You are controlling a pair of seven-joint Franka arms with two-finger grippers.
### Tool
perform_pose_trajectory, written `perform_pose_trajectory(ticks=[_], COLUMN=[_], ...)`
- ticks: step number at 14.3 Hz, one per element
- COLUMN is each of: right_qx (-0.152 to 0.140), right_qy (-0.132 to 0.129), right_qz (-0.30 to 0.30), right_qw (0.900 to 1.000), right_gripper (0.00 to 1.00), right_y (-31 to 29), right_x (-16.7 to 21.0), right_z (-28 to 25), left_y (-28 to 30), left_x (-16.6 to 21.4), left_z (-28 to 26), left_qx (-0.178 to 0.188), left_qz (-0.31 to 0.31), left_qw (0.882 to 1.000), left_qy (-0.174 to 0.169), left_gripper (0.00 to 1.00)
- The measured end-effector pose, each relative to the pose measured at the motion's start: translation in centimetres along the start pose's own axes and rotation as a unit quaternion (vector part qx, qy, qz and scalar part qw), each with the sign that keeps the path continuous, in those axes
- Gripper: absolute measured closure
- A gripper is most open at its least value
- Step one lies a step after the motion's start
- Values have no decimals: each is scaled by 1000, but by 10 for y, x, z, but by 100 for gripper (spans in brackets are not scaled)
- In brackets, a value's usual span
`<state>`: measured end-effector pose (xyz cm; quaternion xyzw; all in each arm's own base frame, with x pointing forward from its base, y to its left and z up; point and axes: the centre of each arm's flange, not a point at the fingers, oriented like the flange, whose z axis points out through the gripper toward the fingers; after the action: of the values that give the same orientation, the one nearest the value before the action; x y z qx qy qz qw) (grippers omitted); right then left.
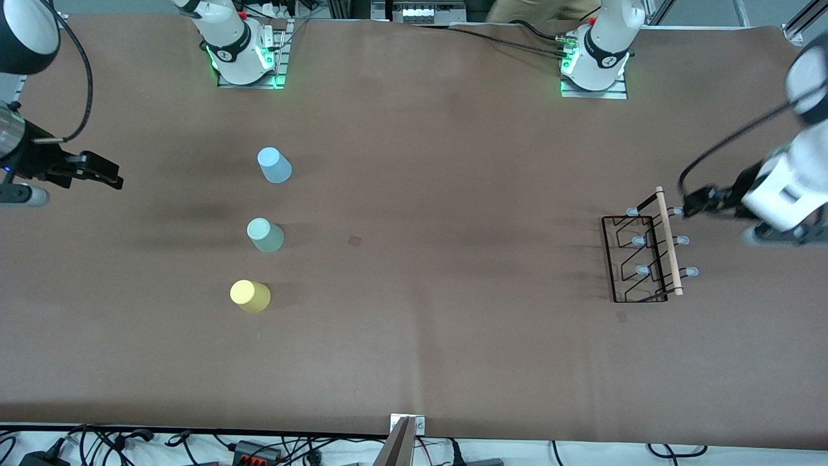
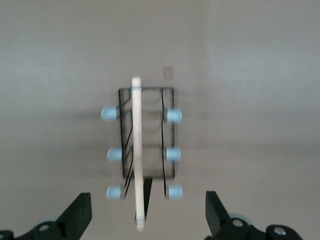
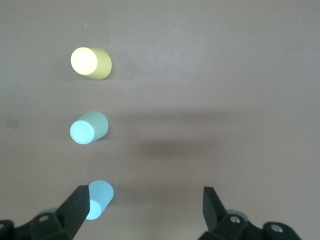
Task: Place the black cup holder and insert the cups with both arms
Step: 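Grasp the rack handle with the left gripper while the right gripper reaches the cup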
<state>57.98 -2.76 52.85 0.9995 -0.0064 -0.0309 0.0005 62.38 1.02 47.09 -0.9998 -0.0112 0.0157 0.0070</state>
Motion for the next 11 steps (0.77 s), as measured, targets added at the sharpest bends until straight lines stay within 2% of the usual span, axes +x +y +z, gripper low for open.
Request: perform_pose_trajectory(ticks=[4, 8, 10, 11], right_qx=[1, -6, -13, -16], right_qy=[-32, -51, -59, -65], right_qz=[-10, -56, -35, -29], right_qw=[999, 997, 998, 997], right_gripper=[0, 0, 0, 0], right_y=[-11, -89, -126, -139], right_x=[16, 31, 39, 43], right_z=[41, 86, 124, 145], left_y=[-5, -13, -13, -14], left_x=[10, 2, -2, -4], left_z=[89, 111, 117, 121], left_qx=[1, 4, 4, 4], left_qz=[-3, -7, -7, -8], left_qw=[1000, 1000, 1000, 1000], left_qy=[28, 29, 24, 20], left_gripper=[0, 0, 4, 12])
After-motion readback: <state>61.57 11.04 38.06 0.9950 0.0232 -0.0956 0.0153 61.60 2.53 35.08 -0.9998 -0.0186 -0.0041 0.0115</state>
